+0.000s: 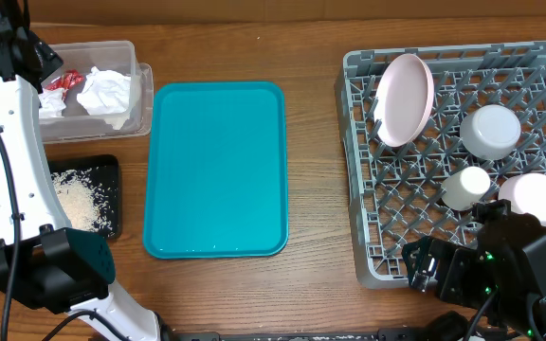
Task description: Sort waste into correct bins and load items into the dishwasher
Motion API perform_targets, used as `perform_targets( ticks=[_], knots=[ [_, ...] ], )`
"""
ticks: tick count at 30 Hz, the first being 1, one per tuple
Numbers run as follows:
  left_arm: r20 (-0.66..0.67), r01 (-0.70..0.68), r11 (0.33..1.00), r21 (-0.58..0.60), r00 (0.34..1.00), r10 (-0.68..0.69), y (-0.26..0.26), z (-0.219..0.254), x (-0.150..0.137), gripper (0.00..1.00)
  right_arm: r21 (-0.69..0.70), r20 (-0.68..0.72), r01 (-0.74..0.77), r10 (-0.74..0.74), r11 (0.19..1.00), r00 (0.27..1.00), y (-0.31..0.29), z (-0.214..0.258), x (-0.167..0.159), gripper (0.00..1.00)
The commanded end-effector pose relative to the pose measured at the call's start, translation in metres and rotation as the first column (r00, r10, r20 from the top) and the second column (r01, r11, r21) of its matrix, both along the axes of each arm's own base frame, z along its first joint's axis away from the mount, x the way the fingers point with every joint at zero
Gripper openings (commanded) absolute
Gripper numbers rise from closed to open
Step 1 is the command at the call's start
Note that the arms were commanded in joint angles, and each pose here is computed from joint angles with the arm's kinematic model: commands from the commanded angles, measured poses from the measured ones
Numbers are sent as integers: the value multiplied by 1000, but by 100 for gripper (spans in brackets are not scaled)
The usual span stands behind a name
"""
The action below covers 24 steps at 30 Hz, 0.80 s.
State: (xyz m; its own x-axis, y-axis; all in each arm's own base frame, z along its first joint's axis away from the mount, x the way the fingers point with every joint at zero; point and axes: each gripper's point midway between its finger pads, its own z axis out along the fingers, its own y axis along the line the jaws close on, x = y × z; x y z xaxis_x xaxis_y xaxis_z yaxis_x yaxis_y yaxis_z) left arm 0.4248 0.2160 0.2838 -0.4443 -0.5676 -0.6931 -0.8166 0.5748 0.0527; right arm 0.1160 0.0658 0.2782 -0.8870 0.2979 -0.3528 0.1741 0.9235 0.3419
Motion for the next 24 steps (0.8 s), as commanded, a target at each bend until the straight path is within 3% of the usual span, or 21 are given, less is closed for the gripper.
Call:
perform_targets(
  ticks=[1,7,11,16,24],
  knots=[
    [13,-3,1000,-1,1000,3,-3,2,2,100,16,-2,-20,20,1000,1000,4,1,-3,100],
    [13,-3,1000,-1,1000,3,-3,2,2,100,-50,106,64,-58,997,993,-18,9,12,100],
    [13,-3,1000,-1,1000,3,-3,2,2,100,-32,242,-72,78,997,967,-7,25,23,100],
    [13,-3,1000,-1,1000,3,-3,2,2,100,-106,434,-230,253,967,865,0,39,25,100],
    [13,-3,1000,-1,1000,3,-3,2,2,100,-116,418,-212,241,970,876,-4,20,26,100]
  ],
)
